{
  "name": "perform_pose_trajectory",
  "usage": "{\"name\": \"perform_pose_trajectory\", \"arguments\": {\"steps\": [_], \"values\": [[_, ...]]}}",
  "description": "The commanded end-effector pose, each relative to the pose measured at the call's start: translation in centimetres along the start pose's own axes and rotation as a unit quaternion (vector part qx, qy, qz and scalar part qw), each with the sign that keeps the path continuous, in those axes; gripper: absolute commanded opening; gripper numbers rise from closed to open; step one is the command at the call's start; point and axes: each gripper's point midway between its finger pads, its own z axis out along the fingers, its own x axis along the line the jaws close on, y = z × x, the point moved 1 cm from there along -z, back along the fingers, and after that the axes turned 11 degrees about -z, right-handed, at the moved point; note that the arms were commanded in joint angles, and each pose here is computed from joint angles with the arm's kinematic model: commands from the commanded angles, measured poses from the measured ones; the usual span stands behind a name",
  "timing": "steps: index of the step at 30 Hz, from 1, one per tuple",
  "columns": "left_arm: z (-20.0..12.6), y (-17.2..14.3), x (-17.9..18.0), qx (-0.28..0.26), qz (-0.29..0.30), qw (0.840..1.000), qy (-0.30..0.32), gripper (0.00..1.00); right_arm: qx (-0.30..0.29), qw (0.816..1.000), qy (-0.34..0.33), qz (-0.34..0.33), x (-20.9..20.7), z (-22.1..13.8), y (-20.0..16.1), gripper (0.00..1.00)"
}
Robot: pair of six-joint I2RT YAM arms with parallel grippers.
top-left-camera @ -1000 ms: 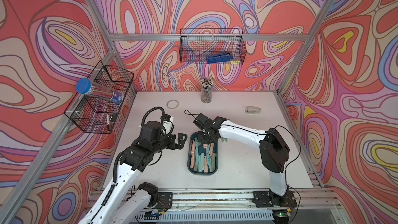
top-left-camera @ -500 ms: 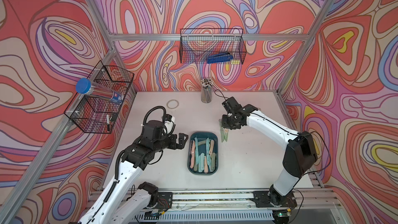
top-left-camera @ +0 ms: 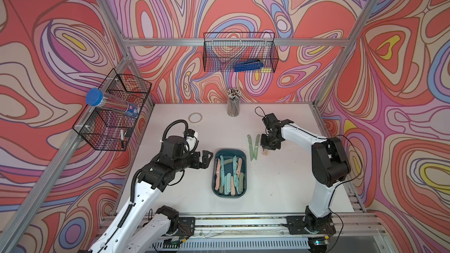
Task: Take the fruit knife out of the storage box
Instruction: Place the fruit knife at the center of the board.
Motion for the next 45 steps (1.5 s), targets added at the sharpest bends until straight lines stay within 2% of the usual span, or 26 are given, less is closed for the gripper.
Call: {"name": "perform_pose_trajectory", "arguments": {"steps": [1, 15, 30, 36, 38, 45], "values": [[0.1, -0.5, 0.1, 0.009, -0.004, 1.0, 0.002, 0.99, 0.0, 1.0, 0.011, -0.003, 0.4, 0.9, 1.2, 0.21], [0.2, -0.4, 0.1, 0.009, -0.003, 1.0, 0.004, 0.99, 0.035, 0.999, 0.0, 0.001, 0.1, 3.6, 1.8, 0.23], [0.3, -0.4, 0.5, 0.011, -0.005, 1.0, 0.017, 0.99, 0.04, 0.999, -0.005, 0.0, 0.0, 3.8, 1.8, 0.32], [0.3, -0.2, 1.1, 0.005, -0.008, 0.999, 0.038, 0.99, 0.027, 1.0, -0.005, 0.001, 0.0, 2.7, 2.2, 0.34], [0.5, -0.1, 1.8, 0.011, -0.015, 0.998, 0.064, 1.0, 0.015, 1.0, -0.005, -0.002, 0.1, 1.7, 2.4, 0.36], [1.2, -0.6, 1.6, 0.026, -0.005, 0.997, 0.073, 0.99, -0.033, 0.999, 0.006, -0.015, 0.1, -1.6, 2.5, 0.45]]}}
